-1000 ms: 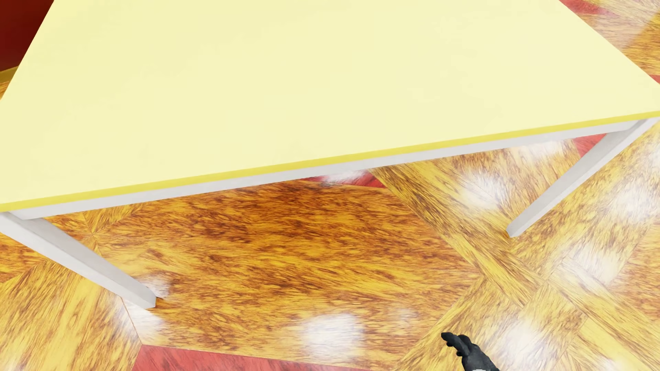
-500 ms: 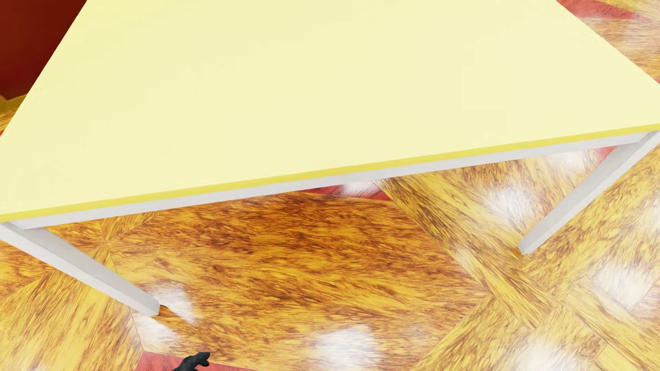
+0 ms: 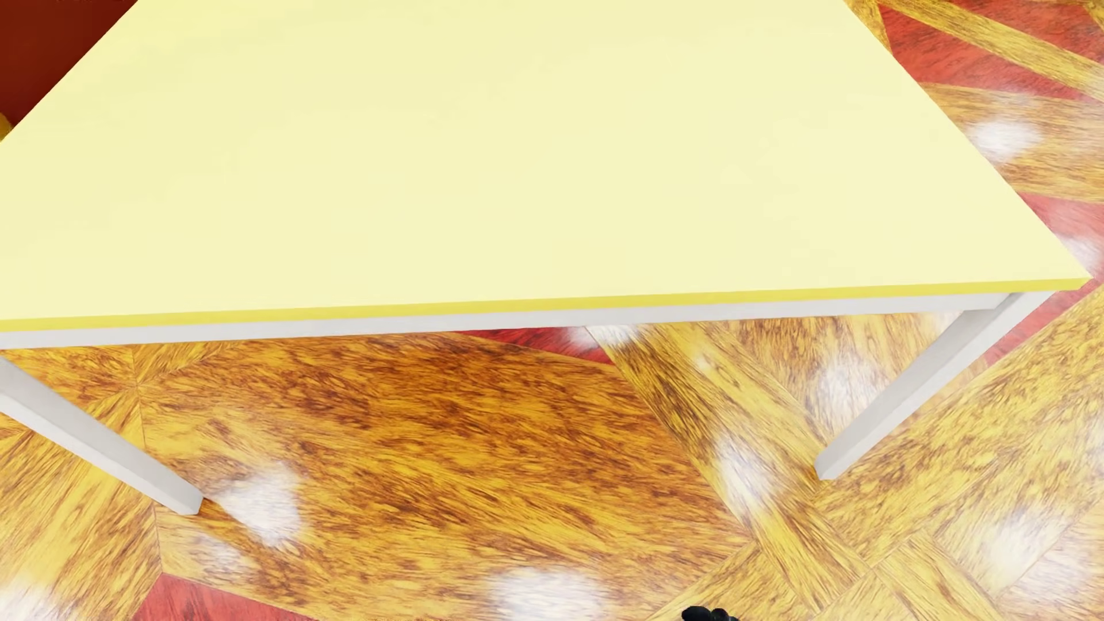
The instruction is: Move towards the yellow table
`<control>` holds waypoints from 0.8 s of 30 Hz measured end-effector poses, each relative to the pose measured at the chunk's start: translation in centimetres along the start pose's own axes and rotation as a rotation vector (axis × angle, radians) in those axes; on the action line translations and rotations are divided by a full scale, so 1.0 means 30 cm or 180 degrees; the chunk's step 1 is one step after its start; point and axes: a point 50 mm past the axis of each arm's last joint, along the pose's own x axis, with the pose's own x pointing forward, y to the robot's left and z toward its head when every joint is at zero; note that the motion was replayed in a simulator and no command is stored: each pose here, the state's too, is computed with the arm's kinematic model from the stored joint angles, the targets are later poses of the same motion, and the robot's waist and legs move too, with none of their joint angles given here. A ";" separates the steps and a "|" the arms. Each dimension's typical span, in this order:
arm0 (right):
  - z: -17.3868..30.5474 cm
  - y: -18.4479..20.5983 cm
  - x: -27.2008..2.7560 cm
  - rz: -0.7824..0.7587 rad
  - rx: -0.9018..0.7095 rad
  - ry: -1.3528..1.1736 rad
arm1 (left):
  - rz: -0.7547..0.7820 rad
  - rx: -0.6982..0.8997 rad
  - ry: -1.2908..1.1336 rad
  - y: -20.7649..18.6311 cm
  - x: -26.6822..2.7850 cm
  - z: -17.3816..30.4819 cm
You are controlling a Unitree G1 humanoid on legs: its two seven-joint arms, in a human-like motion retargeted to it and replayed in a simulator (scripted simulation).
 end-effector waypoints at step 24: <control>0.007 0.050 -0.003 0.0221 -0.0202 -0.0033 | -0.0238 0.0108 0.0188 -0.022 -0.008 -0.063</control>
